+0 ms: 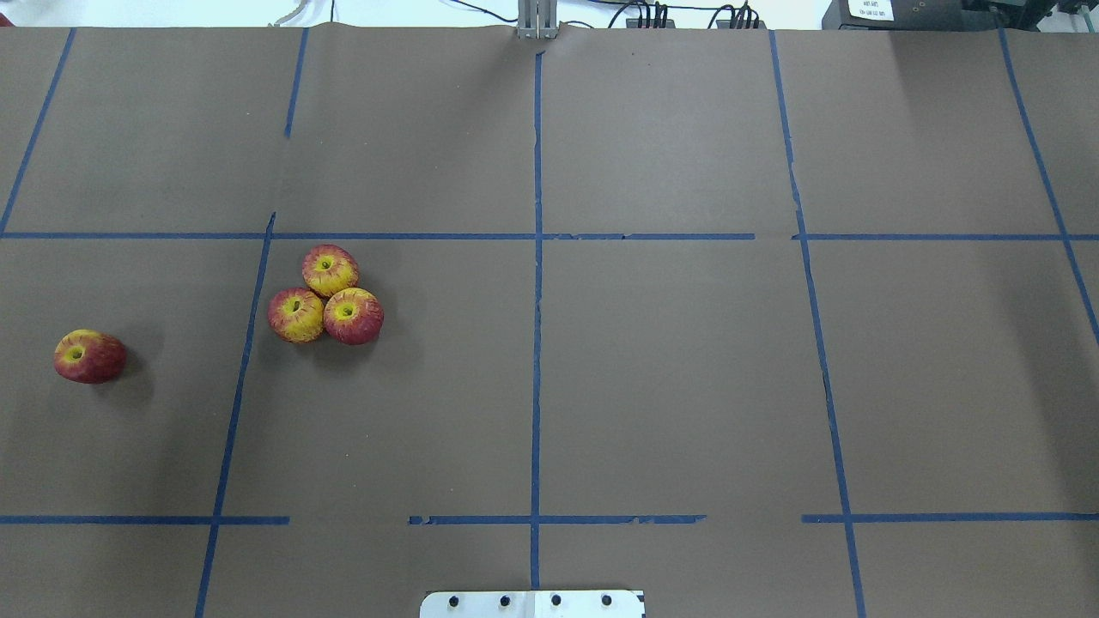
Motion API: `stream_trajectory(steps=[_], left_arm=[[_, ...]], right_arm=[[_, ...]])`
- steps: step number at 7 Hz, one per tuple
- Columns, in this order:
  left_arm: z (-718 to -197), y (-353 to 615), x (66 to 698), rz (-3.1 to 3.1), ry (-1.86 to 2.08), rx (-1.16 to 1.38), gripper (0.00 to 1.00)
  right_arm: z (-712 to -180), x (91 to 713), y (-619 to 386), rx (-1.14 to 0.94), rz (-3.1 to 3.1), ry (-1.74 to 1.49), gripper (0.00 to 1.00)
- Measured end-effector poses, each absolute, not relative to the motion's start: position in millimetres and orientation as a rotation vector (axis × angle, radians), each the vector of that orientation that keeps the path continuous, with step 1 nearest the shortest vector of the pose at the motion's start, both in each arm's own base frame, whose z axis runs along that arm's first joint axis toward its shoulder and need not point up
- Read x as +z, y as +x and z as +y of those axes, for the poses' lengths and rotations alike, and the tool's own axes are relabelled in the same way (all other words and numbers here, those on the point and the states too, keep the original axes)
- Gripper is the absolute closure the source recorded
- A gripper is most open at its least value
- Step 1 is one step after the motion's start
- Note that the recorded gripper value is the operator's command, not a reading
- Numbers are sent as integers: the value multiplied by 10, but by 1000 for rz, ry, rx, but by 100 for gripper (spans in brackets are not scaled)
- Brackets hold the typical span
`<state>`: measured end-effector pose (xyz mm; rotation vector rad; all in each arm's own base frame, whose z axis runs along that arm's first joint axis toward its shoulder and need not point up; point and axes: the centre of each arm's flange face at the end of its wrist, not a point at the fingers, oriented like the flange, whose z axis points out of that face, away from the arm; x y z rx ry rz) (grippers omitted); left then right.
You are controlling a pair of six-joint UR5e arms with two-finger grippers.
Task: Stack apples
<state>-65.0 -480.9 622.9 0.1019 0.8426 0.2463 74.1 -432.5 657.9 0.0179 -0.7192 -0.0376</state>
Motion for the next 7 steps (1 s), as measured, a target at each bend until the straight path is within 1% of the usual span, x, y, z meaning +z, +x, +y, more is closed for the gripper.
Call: stream_trajectory(steps=[4,7], left_arm=[[-4867,-668,6092,812,130,265,0],[-4762,-506,6000,908,203,262,0]], right_arm=[[-4325,6579,741,-38,-719,18,0],[-4325,6579,741,-37,-719,18,0]])
